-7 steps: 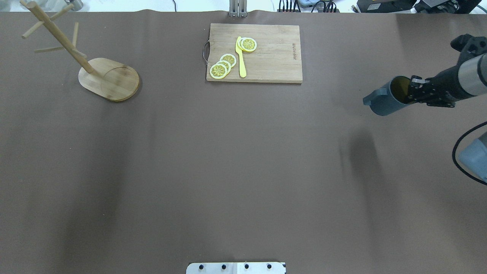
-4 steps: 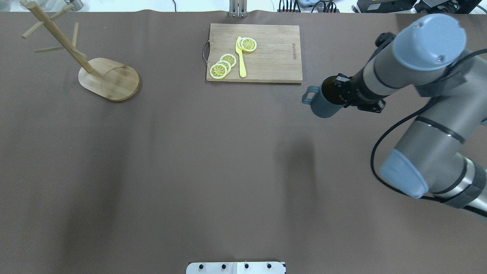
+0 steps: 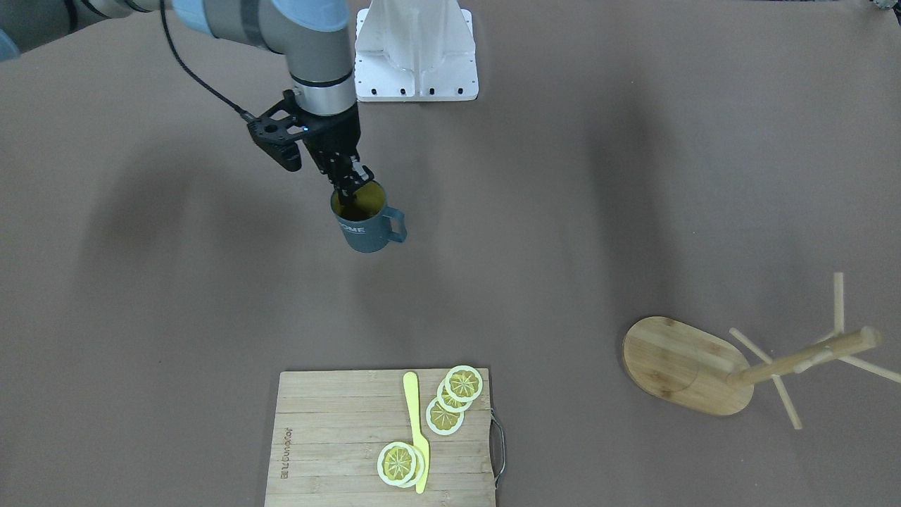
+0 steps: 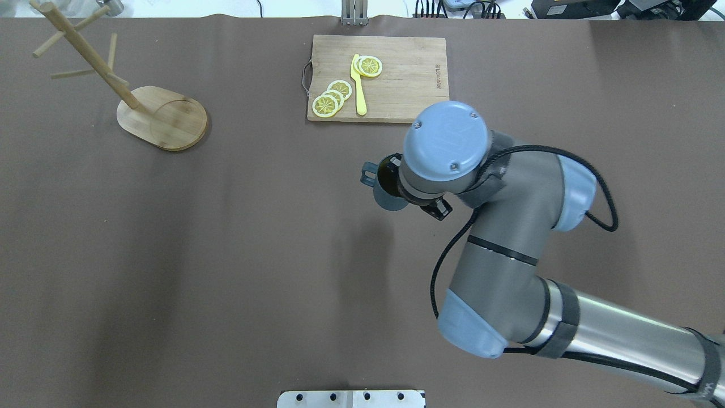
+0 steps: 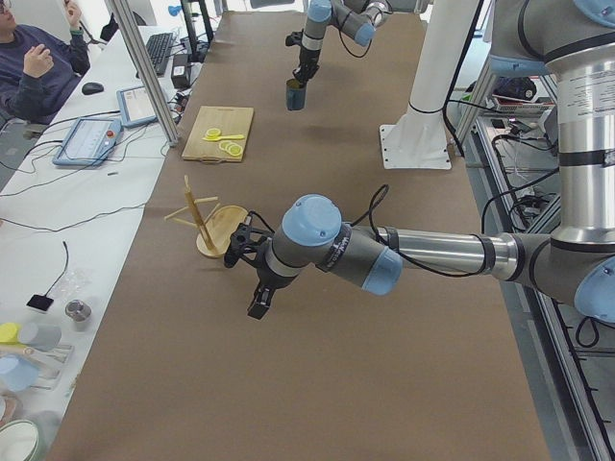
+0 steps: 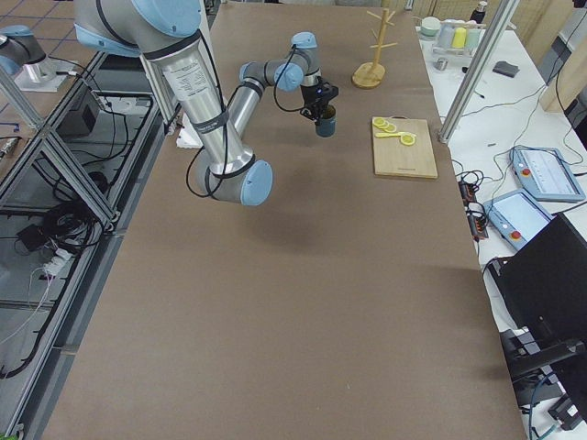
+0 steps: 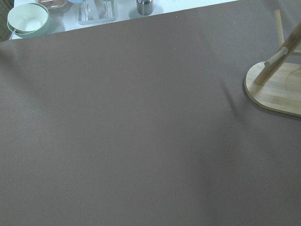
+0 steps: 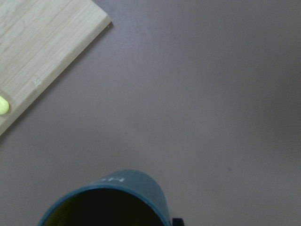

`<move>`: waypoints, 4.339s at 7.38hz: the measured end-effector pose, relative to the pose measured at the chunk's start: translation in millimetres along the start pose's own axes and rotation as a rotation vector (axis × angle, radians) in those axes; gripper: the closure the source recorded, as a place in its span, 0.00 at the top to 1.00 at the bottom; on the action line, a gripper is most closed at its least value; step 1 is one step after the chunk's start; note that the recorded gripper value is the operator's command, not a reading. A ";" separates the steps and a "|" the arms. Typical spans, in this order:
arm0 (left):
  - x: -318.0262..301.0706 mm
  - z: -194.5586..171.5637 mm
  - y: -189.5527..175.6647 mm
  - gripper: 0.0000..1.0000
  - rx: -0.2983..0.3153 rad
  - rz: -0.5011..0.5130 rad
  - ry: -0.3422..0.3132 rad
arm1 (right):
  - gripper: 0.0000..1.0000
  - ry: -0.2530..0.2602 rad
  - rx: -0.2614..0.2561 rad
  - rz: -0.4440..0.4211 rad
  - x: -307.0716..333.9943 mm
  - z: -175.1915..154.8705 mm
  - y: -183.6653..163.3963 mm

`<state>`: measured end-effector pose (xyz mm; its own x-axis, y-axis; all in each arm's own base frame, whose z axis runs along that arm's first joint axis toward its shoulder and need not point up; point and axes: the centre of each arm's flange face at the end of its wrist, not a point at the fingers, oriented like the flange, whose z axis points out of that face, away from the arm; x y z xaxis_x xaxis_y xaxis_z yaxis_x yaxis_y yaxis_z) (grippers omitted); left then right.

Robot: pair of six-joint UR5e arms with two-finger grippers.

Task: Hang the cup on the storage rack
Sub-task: 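Carry the blue-grey mug toward the table centre and set it down, then release the mug and withdraw the right arm while the left arm moves in, then move the left gripper toward the mug handle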

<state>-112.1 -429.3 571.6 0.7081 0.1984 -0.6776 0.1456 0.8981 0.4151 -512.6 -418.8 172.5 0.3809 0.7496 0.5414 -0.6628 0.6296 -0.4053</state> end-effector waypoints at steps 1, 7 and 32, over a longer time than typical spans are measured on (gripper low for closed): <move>-0.6 0.6 2.1 0.99 -0.002 -0.002 0.000 | 0.00 0.027 0.013 0.043 -18.7 16.7 25.5; -1.7 1.6 4.2 0.99 -0.006 -0.005 0.000 | 1.00 0.043 0.072 0.038 -15.6 46.3 71.4; 684.4 285.3 44.2 0.36 0.344 0.233 0.394 | 1.00 0.013 -0.024 -0.830 445.4 -18.2 -613.5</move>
<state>576.1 -365.8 299.3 0.4467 0.5668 -0.6923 0.2793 0.6468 0.7097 75.5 -467.5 648.8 0.7474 0.0413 0.6630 -0.1491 0.9830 0.1068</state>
